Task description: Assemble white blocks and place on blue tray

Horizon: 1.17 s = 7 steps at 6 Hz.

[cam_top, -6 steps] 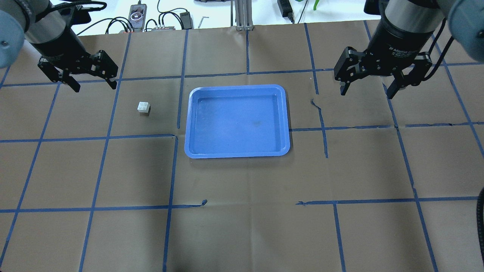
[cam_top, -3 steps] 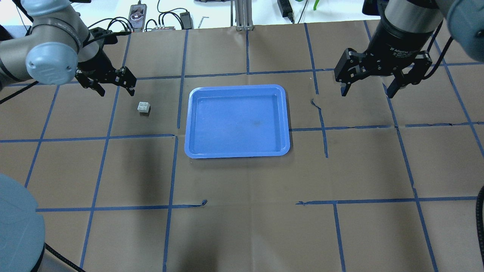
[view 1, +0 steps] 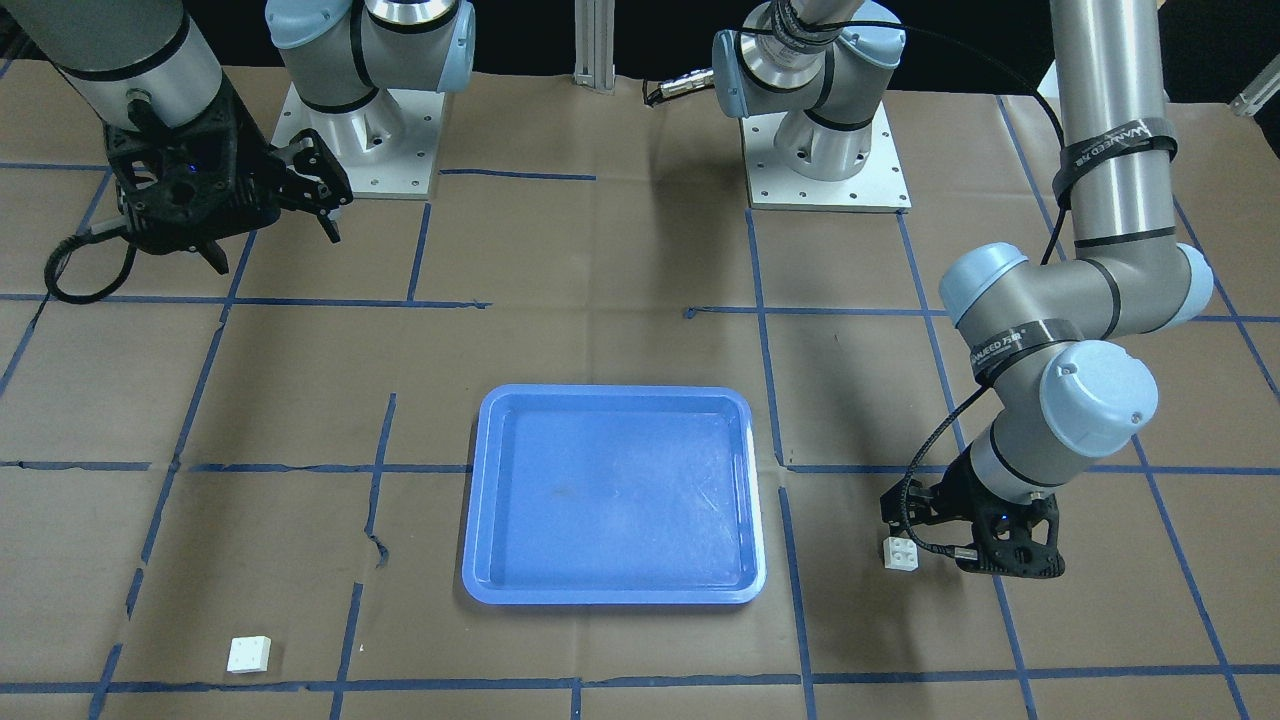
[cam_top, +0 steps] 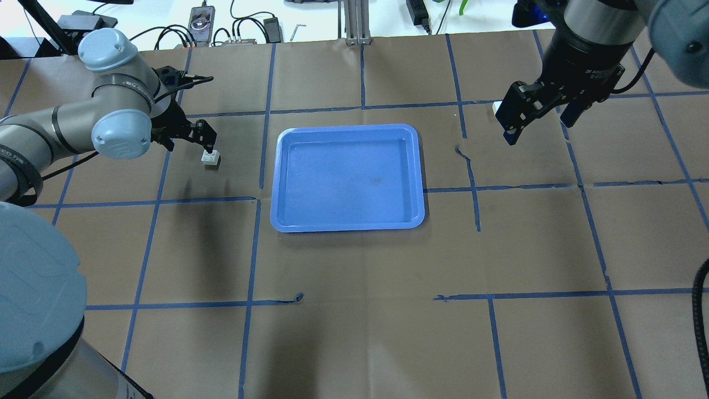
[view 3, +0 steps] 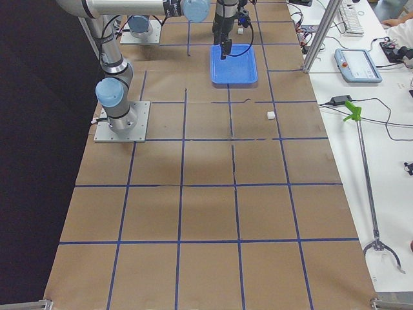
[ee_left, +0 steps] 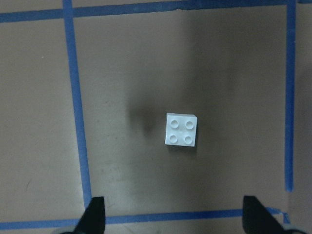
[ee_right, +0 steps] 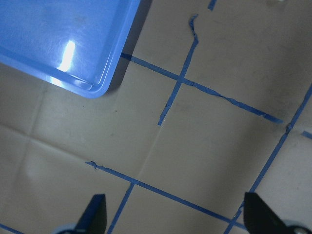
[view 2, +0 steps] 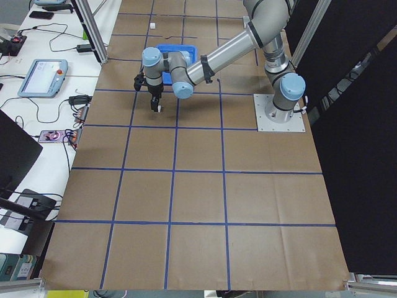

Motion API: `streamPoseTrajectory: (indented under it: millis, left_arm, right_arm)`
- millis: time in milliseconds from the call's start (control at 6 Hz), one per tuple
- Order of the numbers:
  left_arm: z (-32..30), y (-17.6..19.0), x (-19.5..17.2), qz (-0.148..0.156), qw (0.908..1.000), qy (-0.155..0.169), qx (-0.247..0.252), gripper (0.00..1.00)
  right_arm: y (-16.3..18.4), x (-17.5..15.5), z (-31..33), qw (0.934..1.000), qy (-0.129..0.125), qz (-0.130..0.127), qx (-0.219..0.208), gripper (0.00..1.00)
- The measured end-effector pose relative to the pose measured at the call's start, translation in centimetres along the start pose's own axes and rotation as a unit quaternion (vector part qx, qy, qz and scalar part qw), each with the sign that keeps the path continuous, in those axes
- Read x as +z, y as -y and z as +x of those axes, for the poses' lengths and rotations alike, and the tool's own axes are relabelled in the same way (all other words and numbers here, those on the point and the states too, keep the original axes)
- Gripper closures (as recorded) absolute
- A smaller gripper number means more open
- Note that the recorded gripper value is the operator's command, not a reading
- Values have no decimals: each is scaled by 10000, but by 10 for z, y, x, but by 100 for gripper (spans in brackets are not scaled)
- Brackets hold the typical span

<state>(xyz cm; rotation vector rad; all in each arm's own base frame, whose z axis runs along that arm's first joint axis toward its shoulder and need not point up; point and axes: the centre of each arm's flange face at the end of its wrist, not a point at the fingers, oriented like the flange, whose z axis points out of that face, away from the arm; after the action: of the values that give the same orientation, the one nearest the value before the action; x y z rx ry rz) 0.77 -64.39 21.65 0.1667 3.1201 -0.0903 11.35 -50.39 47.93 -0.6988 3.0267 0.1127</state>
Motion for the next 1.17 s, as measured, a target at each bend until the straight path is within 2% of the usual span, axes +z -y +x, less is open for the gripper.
streamPoseTrajectory:
  millis: [167, 333, 500, 667, 833, 1000, 1167]
  left_arm:
    - [1, 0, 10, -8, 10000, -13, 85, 4]
    - [2, 1, 19, -24, 9998, -28, 170, 5]
    - [2, 4, 28, -16, 9998, -34, 220, 6]
    - [2, 7, 32, 20, 9997, -77, 240, 6]
    - [4, 9, 36, 32, 9996, -154, 252, 16]
    - [5, 10, 44, -3, 9995, -205, 259, 39]
    - [5, 11, 48, -31, 9994, -230, 258, 56]
  right_arm:
    - [13, 11, 10, 9942, -50, -47, -1074, 0]
    - [25, 18, 23, 9751, -247, -51, -2204, 1]
    - [36, 20, 43, 9431, -460, -88, -3292, 1]
    - [49, 18, 70, 9106, -541, -124, -4096, 1]
    - [67, 17, 101, 8834, -556, -124, -4652, 1]
    - [91, 20, 127, 8627, -524, -59, -5030, 1]
    - [113, 31, 152, 8464, -446, 29, -5307, 1]
